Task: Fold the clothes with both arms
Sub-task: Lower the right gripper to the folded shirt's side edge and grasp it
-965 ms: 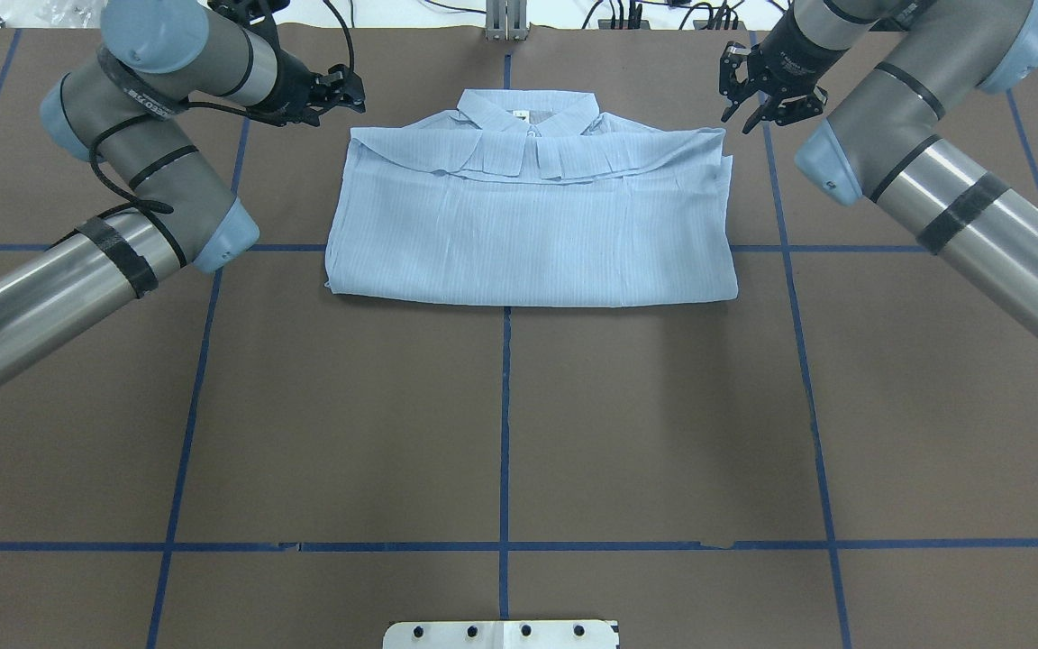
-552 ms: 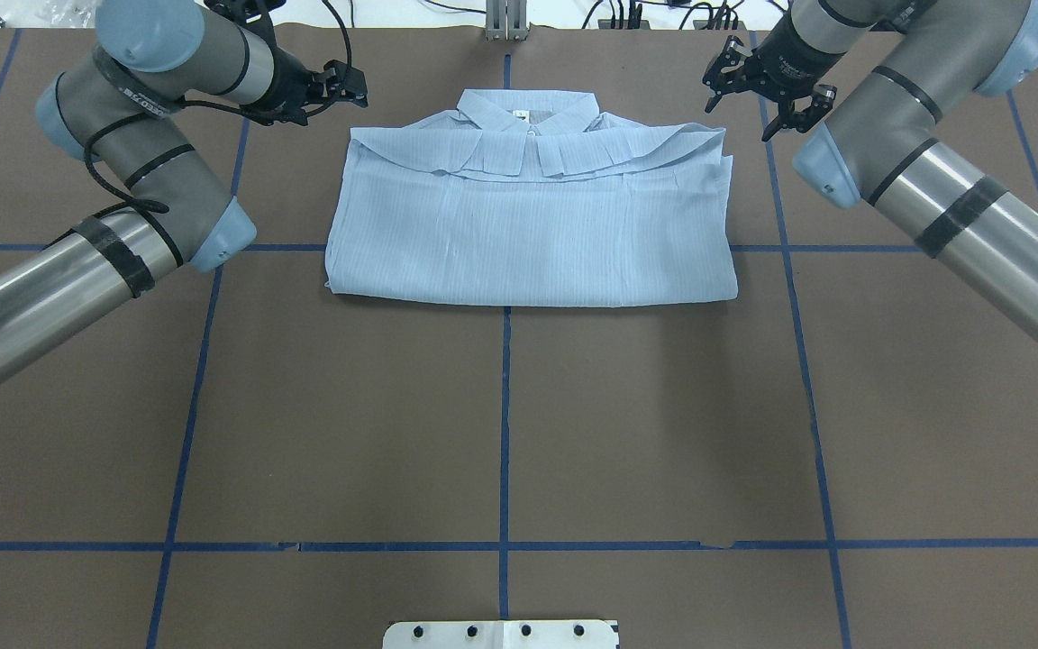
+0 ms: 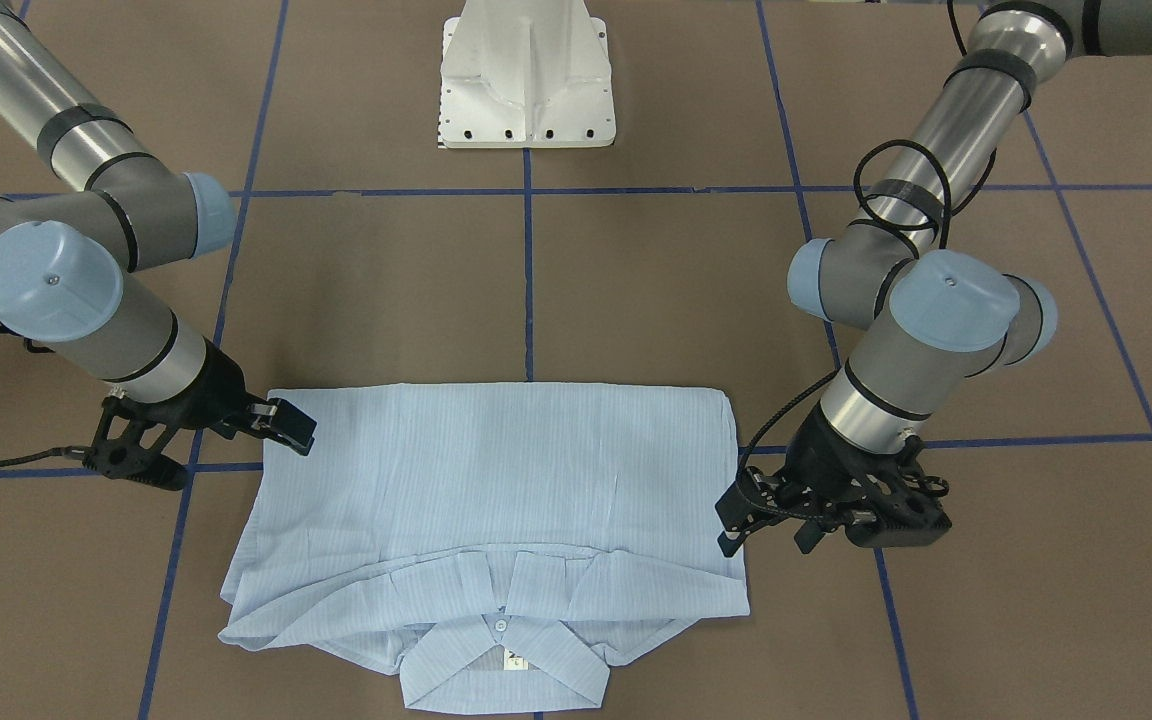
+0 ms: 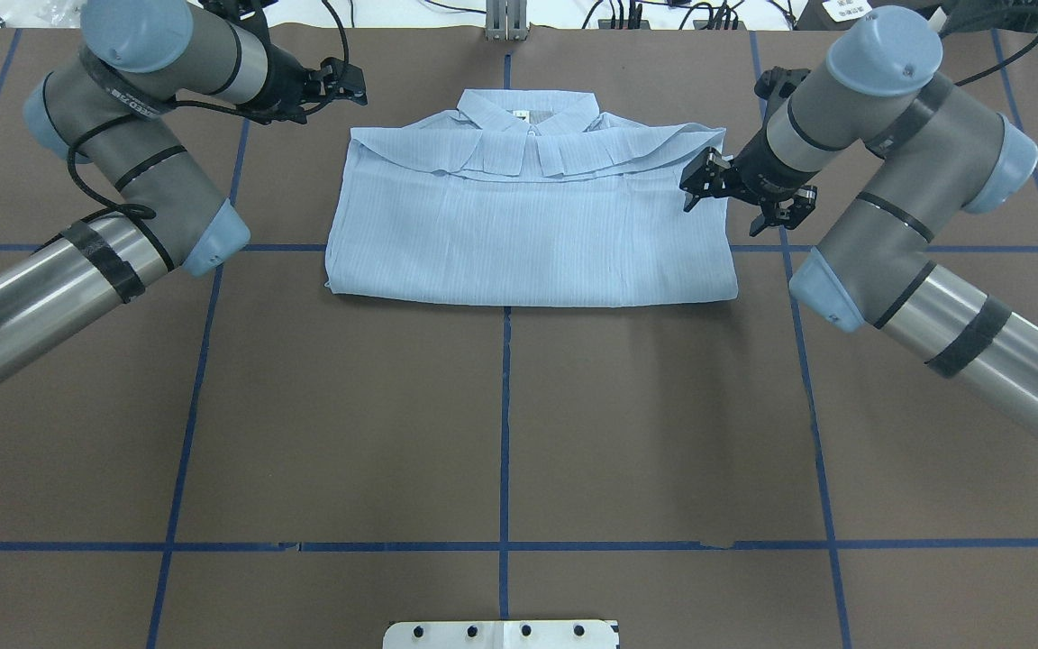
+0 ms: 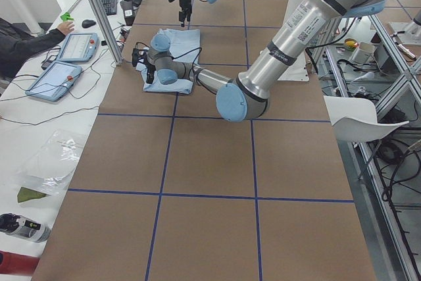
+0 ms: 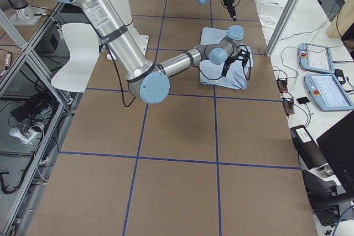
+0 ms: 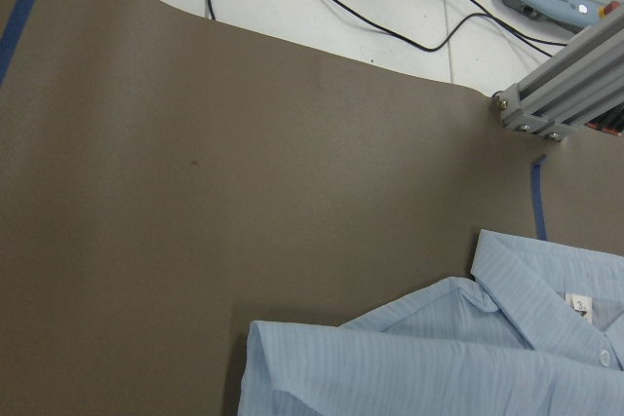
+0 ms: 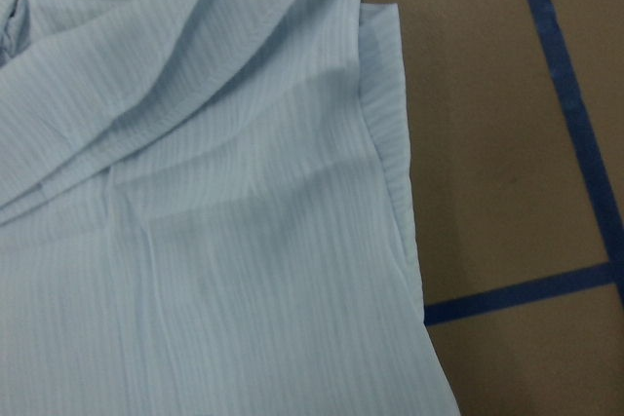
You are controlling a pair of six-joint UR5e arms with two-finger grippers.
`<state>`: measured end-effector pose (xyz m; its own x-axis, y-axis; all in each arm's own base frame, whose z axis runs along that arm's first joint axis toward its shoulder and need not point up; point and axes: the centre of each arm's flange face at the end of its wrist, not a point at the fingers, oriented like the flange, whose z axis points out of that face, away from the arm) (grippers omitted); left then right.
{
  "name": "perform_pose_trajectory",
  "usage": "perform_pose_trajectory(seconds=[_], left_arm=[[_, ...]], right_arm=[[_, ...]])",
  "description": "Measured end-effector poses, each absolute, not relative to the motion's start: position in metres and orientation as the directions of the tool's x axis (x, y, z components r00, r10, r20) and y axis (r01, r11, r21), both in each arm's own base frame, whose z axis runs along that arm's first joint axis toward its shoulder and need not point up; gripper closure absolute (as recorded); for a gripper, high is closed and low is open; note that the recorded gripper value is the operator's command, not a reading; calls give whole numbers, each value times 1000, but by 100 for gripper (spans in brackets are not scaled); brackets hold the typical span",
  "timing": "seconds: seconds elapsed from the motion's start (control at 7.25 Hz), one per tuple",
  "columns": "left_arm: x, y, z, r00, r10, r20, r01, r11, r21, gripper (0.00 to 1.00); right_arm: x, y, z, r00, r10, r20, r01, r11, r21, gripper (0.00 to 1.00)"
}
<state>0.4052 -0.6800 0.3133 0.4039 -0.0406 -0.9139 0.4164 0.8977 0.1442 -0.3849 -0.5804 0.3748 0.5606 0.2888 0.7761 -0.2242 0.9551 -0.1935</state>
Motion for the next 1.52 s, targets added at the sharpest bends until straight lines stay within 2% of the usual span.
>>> perform_pose_trajectory(seconds=[0.28, 0.69, 0.97, 1.24, 1.38, 1.52], left_arm=[[405, -680, 313, 403, -39, -915, 417, 897, 145, 1], [404, -679, 315, 404, -39, -914, 416, 898, 145, 1], [404, -679, 317, 405, -41, -913, 417, 897, 145, 2], [404, -679, 317, 406, -41, -913, 417, 897, 145, 2], [404, -679, 318, 406, -41, -913, 417, 897, 145, 3], [404, -678, 317, 406, -41, -913, 417, 897, 145, 4]], right_arm=[[-403, -556, 395, 595, 275, 755, -210, 960, -184, 3], [-415, -544, 404, 612, 267, 744, -194, 963, -186, 41], [-413, -543, 407, 613, 270, 743, -194, 962, -190, 75], [-411, -542, 408, 612, 272, 743, -193, 962, -193, 85], [-410, -541, 407, 610, 270, 745, -191, 963, -192, 100], [-408, -538, 405, 607, 268, 748, -190, 963, -190, 100]])
